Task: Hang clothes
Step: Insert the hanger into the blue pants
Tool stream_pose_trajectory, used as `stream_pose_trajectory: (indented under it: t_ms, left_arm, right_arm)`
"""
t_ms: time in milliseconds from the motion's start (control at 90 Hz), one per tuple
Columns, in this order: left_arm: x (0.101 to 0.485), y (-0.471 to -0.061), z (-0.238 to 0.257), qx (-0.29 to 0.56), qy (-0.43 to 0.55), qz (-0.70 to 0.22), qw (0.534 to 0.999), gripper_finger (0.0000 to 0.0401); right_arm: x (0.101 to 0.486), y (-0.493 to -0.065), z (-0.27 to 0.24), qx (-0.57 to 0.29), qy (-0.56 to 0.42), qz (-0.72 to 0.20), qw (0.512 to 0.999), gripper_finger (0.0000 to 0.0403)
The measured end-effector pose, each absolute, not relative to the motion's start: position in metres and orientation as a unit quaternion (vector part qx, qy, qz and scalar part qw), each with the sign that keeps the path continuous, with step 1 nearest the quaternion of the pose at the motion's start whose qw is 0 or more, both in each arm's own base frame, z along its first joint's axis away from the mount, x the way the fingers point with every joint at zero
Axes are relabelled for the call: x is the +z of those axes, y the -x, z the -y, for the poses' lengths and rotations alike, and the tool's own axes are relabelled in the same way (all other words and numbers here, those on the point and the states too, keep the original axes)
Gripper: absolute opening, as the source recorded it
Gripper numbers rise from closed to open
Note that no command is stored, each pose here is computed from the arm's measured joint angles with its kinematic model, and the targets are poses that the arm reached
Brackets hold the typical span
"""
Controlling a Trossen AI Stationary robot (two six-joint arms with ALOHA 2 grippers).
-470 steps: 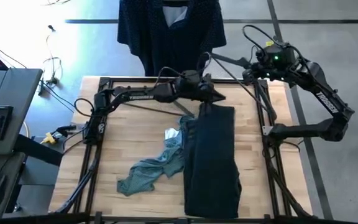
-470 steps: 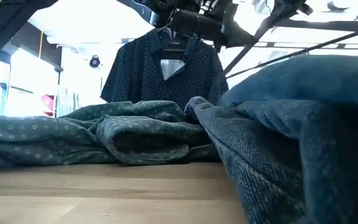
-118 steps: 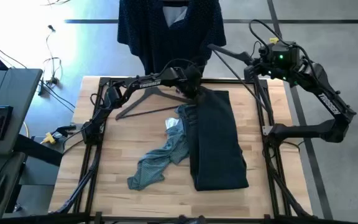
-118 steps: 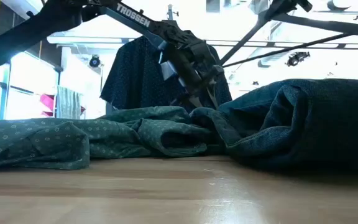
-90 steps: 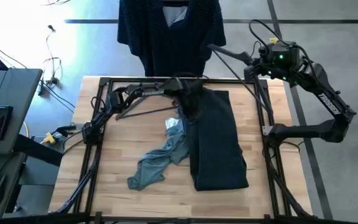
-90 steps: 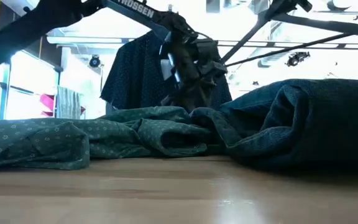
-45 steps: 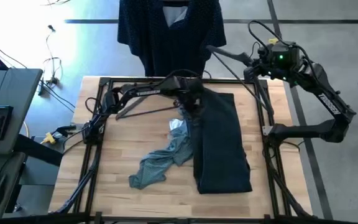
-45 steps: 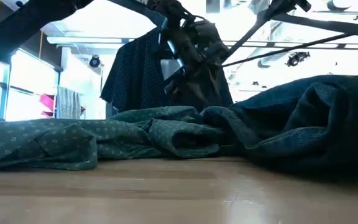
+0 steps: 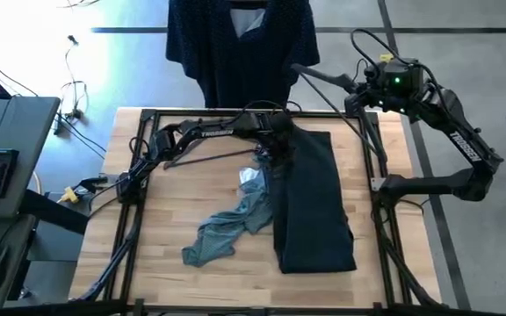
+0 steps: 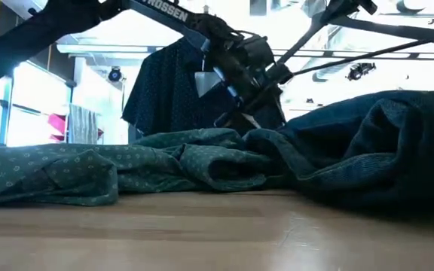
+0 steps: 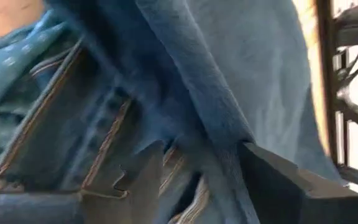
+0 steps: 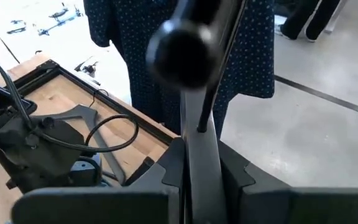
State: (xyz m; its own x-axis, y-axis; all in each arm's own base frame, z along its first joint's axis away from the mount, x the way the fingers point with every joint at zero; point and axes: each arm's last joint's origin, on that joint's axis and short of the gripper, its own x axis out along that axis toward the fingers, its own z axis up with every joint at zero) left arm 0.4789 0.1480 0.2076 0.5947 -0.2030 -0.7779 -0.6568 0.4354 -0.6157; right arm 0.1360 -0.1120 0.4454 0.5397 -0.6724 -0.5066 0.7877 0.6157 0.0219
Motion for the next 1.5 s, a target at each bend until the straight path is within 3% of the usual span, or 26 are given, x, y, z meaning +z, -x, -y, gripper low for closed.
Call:
stream_pose_trajectory:
  t_ms: [656,1133,1500]
  left_arm:
    - [0.182,-0.486,-0.145,0.161,0.507,-0.44,0.724,0.0198]
    - [0.187,-0.504,-0.156,0.114,0.469,-0.353,0.801,0.0187]
    - [0.177,-0.502,-0.152,0.129,0.484,-0.377,0.779,0.0167]
  right_arm:
    - [0.445,-0.138,0.113,-0.417,-0.117,-0.235,0.87,0.0025]
    - [0.444,-0.14,0.114,-0.41,-0.12,-0.238,0.872,0.0025]
    - [0.444,-0.14,0.114,-0.41,-0.12,-0.238,0.872,0.0025]
